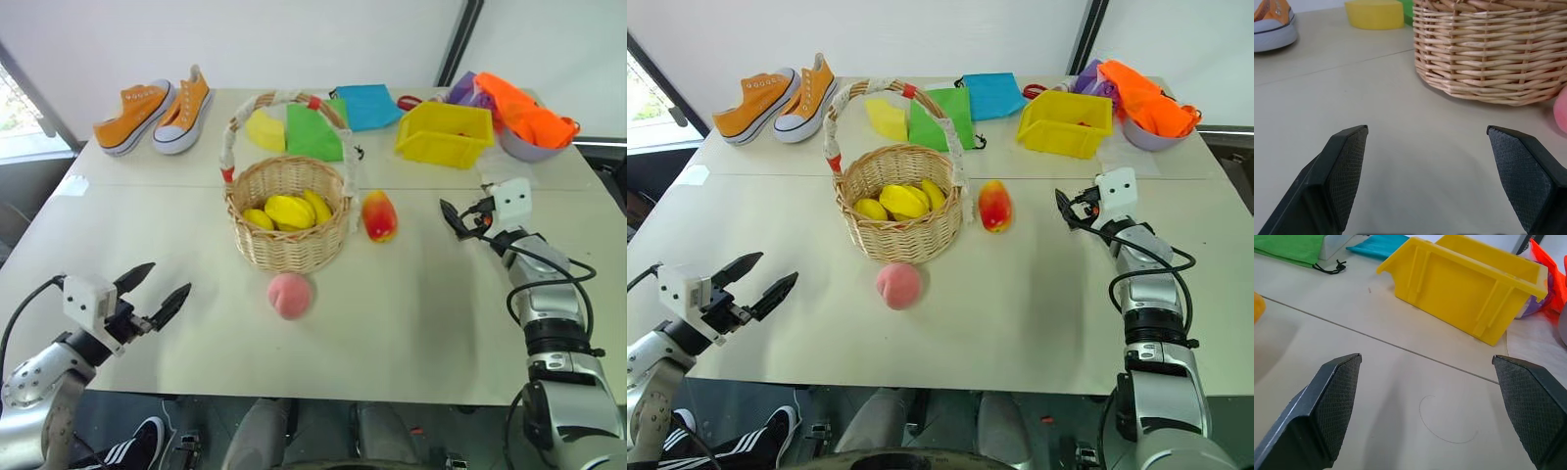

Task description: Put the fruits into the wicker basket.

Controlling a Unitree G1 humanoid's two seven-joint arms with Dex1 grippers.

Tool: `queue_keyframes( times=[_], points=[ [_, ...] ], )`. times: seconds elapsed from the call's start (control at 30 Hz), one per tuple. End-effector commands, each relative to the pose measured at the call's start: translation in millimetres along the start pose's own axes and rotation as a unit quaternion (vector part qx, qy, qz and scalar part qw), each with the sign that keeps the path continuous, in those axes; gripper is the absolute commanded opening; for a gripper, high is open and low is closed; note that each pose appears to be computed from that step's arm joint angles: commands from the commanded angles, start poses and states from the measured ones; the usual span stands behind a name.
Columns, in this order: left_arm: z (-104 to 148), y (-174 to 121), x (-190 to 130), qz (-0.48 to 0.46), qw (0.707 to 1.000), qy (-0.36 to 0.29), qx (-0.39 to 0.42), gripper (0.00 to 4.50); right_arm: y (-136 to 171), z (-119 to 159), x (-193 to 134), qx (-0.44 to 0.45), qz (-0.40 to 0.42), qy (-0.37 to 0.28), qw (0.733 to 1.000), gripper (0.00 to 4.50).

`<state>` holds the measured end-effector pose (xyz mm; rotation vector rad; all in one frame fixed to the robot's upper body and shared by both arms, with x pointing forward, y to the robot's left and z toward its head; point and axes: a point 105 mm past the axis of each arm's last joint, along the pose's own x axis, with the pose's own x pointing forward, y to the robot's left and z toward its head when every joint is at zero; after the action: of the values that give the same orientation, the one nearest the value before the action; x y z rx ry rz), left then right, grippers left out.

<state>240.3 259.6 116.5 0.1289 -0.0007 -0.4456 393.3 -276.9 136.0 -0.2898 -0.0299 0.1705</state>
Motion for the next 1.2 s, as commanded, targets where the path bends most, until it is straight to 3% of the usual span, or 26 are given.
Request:
queue_keyframes(
  times=[0.03,0.9,1.1,1.2],
  points=[
    [11.1,3.0,-0.1,0.009,0.999,-0.017,0.031,4.19,-3.1,16.9,3.8,-0.008,-0.003,-0.029,1.0,4.46],
    [25.5,-4.4,9.2,-0.033,0.996,-0.063,0.055,4.19,6.4,27.9,-3.1,0.005,0.024,-0.039,0.999,4.46],
    [30.9,-10.1,5.4,-0.061,0.994,-0.077,0.052,4.19,32.0,54.0,-10.3,0.048,0.104,-0.05,0.992,4.46],
    [37.5,-15.5,1.0,-0.09,0.991,-0.088,0.043,4.19,49.3,58.2,-17.8,0.083,0.141,0.002,0.987,4.46]
  ],
)
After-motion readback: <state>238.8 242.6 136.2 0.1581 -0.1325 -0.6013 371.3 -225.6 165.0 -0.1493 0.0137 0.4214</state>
